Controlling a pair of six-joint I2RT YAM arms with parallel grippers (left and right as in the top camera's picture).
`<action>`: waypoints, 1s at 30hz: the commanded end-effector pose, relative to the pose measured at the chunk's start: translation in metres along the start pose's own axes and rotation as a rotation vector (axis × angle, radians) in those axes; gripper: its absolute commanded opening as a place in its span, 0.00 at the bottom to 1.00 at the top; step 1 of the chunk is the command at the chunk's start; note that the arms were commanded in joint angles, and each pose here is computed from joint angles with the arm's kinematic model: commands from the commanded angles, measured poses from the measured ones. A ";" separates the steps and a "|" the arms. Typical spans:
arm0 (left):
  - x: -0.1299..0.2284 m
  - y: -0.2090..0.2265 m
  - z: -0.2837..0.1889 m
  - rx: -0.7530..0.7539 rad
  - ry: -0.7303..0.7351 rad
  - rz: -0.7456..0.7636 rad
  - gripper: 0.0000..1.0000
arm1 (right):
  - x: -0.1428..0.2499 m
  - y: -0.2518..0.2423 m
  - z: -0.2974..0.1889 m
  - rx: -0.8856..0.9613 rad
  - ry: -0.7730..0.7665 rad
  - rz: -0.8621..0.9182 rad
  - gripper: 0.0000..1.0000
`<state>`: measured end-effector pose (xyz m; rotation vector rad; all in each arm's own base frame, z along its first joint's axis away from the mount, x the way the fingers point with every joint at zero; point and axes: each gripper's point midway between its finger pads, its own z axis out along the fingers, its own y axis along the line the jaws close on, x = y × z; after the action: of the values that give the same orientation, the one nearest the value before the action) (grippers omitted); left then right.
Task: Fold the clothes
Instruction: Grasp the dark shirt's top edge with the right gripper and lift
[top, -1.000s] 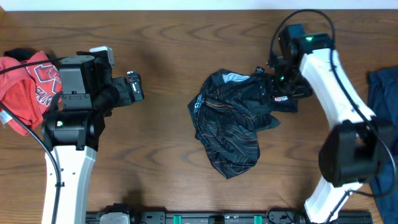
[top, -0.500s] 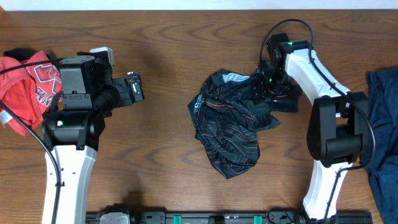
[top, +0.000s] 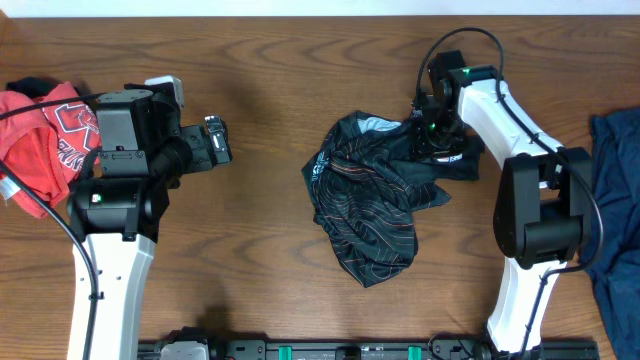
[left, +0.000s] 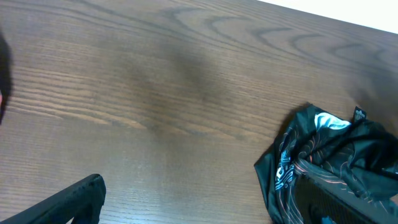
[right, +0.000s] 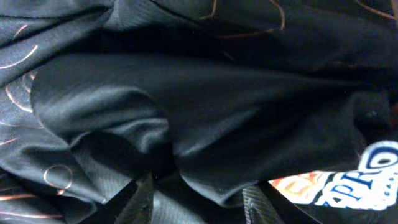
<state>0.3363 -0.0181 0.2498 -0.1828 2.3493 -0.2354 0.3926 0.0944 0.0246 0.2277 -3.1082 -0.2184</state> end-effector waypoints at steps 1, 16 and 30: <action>-0.007 0.001 -0.003 -0.009 -0.015 -0.002 0.98 | 0.004 0.000 0.006 -0.006 0.015 0.002 0.34; -0.007 0.001 -0.003 -0.009 -0.015 -0.003 0.98 | -0.029 0.004 -0.070 0.037 -0.132 -0.012 0.01; 0.000 -0.017 0.004 0.102 0.033 -0.011 0.98 | -0.042 0.036 -0.328 0.035 -0.709 -0.065 0.01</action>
<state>0.3363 -0.0243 0.2490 -0.1663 2.3550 -0.2781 0.4443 0.0950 0.3172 0.3101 -3.7226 -0.2982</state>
